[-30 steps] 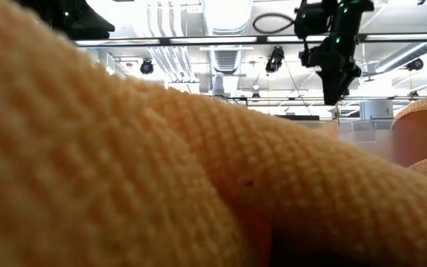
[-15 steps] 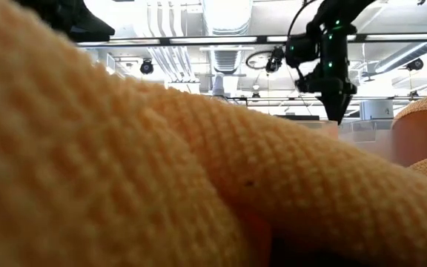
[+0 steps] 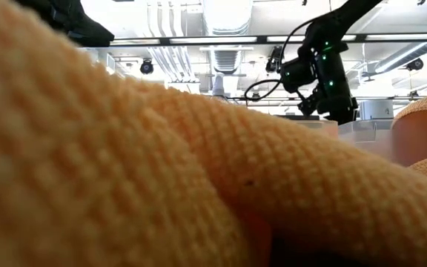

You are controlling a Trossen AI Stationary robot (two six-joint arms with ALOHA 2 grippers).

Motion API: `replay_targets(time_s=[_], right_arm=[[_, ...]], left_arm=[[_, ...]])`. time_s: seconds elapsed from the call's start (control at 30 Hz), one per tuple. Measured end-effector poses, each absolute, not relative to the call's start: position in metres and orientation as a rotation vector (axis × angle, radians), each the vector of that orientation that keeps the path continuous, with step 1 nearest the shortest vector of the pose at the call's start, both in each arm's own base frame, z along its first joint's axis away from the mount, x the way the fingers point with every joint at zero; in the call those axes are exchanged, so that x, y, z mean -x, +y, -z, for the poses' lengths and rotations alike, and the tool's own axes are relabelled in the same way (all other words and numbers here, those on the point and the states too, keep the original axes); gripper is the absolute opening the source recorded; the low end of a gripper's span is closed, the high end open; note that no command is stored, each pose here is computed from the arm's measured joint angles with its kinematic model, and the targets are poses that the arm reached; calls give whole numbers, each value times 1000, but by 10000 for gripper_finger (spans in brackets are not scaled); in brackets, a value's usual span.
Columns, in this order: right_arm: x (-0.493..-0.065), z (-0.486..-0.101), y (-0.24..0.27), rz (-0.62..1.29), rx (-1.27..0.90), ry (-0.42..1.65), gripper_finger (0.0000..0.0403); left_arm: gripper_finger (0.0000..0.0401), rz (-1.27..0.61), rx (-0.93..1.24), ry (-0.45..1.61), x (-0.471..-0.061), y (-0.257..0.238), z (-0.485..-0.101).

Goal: Sort microfiber towel by color & place in baskets
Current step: Put the blue towel into the orange bin

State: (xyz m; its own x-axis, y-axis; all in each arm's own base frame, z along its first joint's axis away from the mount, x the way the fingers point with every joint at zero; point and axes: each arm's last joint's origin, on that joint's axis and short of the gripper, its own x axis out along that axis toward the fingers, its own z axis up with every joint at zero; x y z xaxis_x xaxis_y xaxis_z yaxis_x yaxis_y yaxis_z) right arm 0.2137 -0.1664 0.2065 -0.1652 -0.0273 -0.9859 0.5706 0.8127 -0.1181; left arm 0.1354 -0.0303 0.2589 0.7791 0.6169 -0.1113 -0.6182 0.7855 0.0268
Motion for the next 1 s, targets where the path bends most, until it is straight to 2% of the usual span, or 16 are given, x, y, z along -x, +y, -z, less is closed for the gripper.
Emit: replay_targets(time_s=[0.23,0.73,1.0], right_arm=[[-216,-201,-168,538,-424,1685,212],[-214,-163,-167,502,-462,1811,213],[-223,-152,-170,447,-518,1739,212]], left_arm=[[132,-668,9,122,-136,-30,-258],[132,-669,-20,159,-143,-33,-252],[132,-670,-13,157,-143,-33,-252]])
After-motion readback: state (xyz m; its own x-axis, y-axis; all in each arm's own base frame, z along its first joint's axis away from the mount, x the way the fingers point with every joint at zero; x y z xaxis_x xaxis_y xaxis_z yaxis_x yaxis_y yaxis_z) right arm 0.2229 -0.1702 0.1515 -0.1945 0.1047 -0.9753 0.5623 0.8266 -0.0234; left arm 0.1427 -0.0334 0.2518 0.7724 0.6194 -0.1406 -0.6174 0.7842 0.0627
